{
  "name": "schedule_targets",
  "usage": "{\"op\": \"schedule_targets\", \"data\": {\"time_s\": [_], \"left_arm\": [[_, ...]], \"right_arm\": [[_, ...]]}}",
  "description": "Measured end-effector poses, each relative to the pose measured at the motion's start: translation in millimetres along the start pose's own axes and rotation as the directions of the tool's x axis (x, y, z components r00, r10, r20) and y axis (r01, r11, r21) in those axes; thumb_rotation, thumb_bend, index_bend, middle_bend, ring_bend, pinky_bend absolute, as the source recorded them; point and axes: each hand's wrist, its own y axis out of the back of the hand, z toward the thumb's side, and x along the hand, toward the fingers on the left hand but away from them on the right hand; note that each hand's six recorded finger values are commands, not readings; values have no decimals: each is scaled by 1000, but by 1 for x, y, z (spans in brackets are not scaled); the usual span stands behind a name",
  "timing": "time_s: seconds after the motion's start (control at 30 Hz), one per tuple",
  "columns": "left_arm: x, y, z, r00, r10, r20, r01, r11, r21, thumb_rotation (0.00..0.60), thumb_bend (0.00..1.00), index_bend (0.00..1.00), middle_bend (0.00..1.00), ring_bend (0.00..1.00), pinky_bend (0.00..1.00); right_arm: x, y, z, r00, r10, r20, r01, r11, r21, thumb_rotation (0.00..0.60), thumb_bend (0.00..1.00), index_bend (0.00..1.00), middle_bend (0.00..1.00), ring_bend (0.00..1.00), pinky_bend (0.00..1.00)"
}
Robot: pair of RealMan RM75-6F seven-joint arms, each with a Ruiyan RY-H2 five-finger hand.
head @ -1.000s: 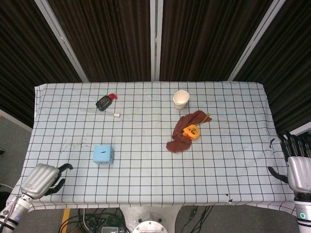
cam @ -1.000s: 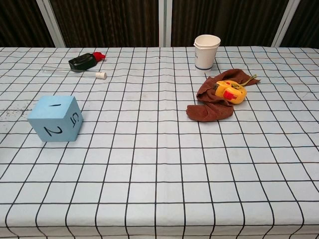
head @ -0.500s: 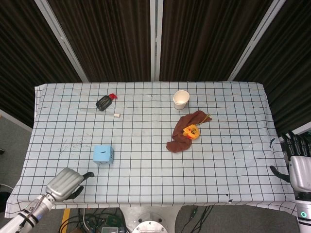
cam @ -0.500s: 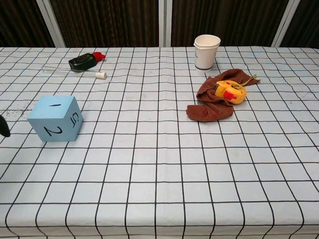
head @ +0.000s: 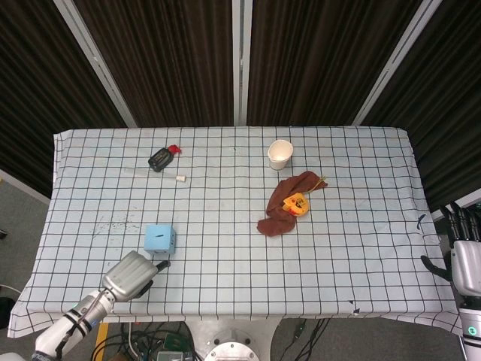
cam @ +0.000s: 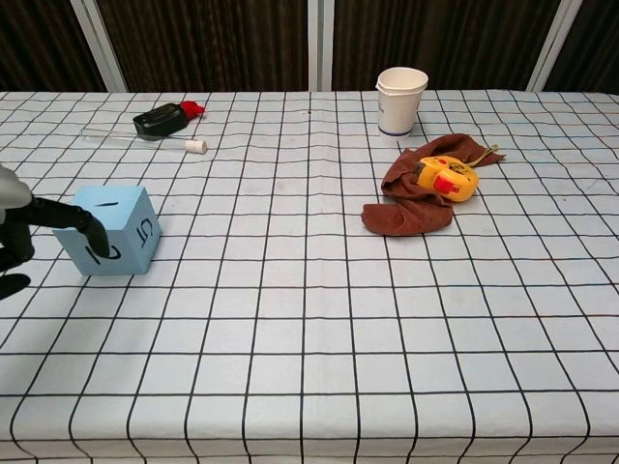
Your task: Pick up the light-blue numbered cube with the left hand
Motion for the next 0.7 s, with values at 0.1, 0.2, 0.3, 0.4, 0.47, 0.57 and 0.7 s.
{"op": "schedule_targets", "data": {"time_s": [0.1, 0.2, 0.3, 0.4, 0.47, 0.57, 0.7], "left_arm": [[10, -1, 1, 1000, -12, -15, 12, 1000, 21, 600, 495, 228, 829, 884, 864], [19, -3, 1, 999, -24, -31, 25, 999, 39, 600, 501, 228, 829, 885, 864], [27, -2, -1, 998, -24, -50, 28, 997, 71, 600, 507, 228, 829, 886, 863], [32, -2, -4, 997, -20, -73, 29, 993, 115, 600, 509, 228, 829, 887, 864], [34, -2, -5, 996, -23, -91, 35, 990, 138, 600, 510, 228, 828, 887, 864], [38, -2, -7, 993, -31, -112, 48, 988, 145, 600, 511, 228, 829, 887, 864], [41, -1, -6, 993, -32, -111, 50, 985, 163, 600, 511, 228, 829, 887, 863]], "right_arm": [[0, 0, -2, 1000, -1, 4, 1, 1000, -2, 600, 63, 0, 0, 0, 0], [0, 0, -3, 1000, -1, 6, 2, 1000, -4, 600, 63, 0, 0, 0, 0], [0, 0, -4, 1000, -1, 8, 1, 1000, -4, 600, 63, 0, 0, 0, 0], [-1, -1, -6, 1000, 1, 12, -1, 1000, 0, 600, 63, 0, 0, 0, 0], [-1, -1, -6, 1000, 3, 14, -3, 1000, 1, 600, 63, 0, 0, 0, 0], [-2, -2, -6, 1000, 3, 15, -3, 1000, 1, 600, 63, 0, 0, 0, 0], [-2, -2, -5, 1000, 3, 13, -3, 1000, 1, 600, 63, 0, 0, 0, 0]]}}
